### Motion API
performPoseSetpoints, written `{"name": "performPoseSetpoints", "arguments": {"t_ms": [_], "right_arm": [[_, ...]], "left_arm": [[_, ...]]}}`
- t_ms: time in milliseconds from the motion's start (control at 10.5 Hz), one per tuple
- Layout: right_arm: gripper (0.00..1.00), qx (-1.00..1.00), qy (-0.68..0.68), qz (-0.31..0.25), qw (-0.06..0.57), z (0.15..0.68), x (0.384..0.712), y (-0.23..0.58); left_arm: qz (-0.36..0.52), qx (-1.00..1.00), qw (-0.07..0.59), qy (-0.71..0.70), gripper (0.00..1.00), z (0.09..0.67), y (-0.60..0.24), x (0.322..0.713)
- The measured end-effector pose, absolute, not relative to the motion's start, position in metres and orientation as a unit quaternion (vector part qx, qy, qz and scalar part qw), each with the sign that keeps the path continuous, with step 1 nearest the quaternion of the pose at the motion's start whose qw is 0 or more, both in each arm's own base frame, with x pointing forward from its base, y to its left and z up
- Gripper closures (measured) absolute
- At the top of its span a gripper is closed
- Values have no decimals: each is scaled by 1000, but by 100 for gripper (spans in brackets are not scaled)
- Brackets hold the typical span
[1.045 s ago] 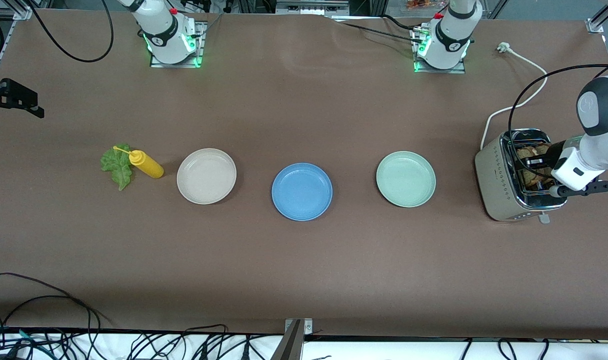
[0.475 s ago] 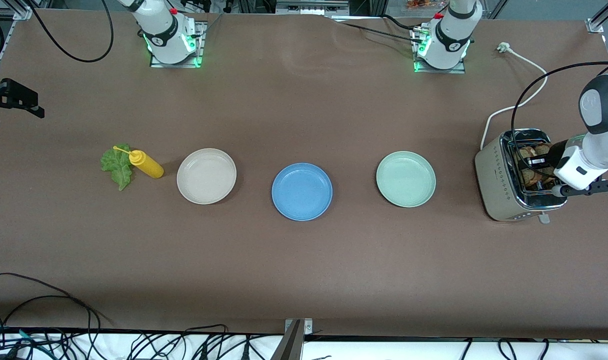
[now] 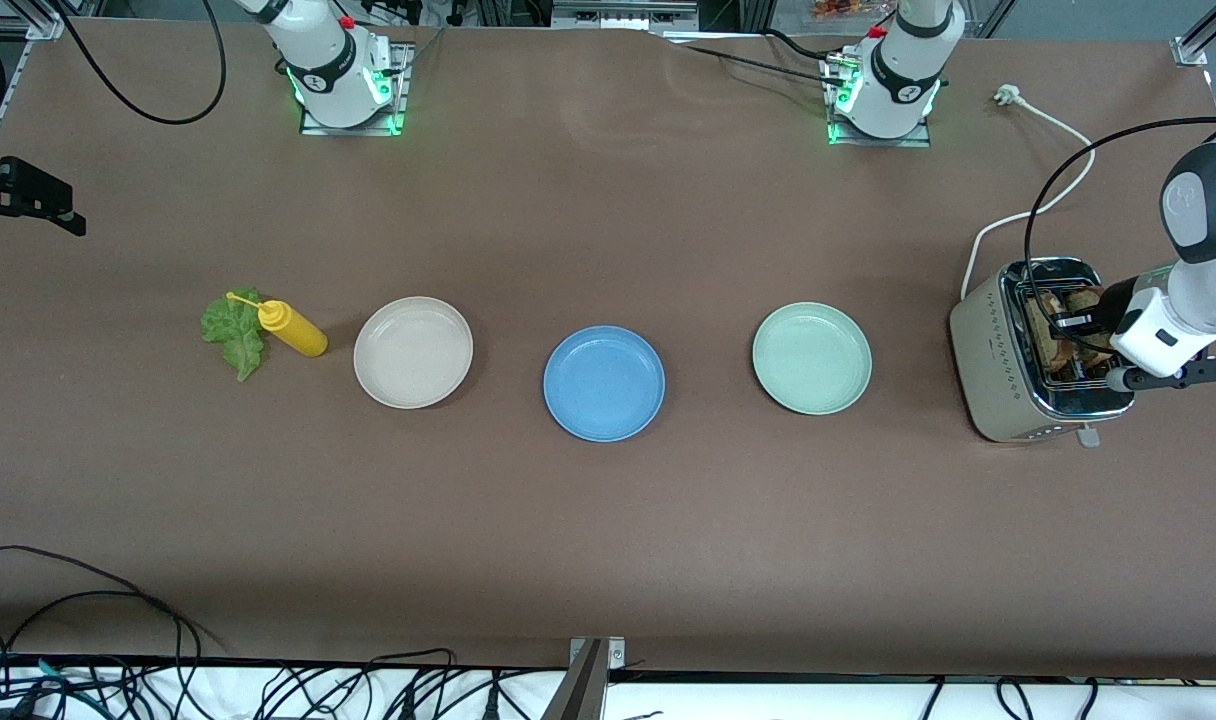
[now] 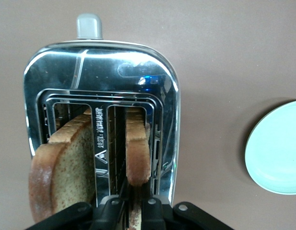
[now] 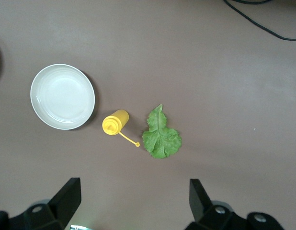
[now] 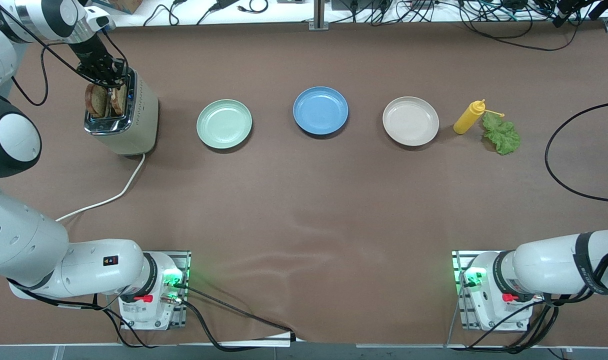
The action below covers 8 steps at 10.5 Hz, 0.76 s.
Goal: Make sandwich in blue plate with both arms
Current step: 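Close the left gripper on the bread slice in the toaster, then lift the bread slice out of the toaster with the left gripper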
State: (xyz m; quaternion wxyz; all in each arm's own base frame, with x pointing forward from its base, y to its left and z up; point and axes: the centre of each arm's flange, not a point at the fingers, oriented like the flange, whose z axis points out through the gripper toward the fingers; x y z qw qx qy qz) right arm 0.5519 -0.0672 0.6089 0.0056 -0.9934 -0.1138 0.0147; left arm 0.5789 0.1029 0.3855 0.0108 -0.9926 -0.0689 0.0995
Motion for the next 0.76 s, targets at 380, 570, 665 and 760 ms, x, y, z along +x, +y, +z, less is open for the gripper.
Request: {"name": "performPoseSetpoints", "arguments": {"t_ms": [380,570,665,760], "right_arm": [[0,-993,-114,15,6,609,552,-67],[0,-993,-114,15,6,609,552,-67],[0,-993,-114,15,6,609,552,-67],[0,-993,-114,15,6,609,552,-67]], "left_arm": [[100,-993,11,-65,89,386,99,579],[97,-994,11,-57,89,390,98,579],[93,-994,10,-50,90,394,98,580],[89,-995,11,-48,92,398,98,581]]}}
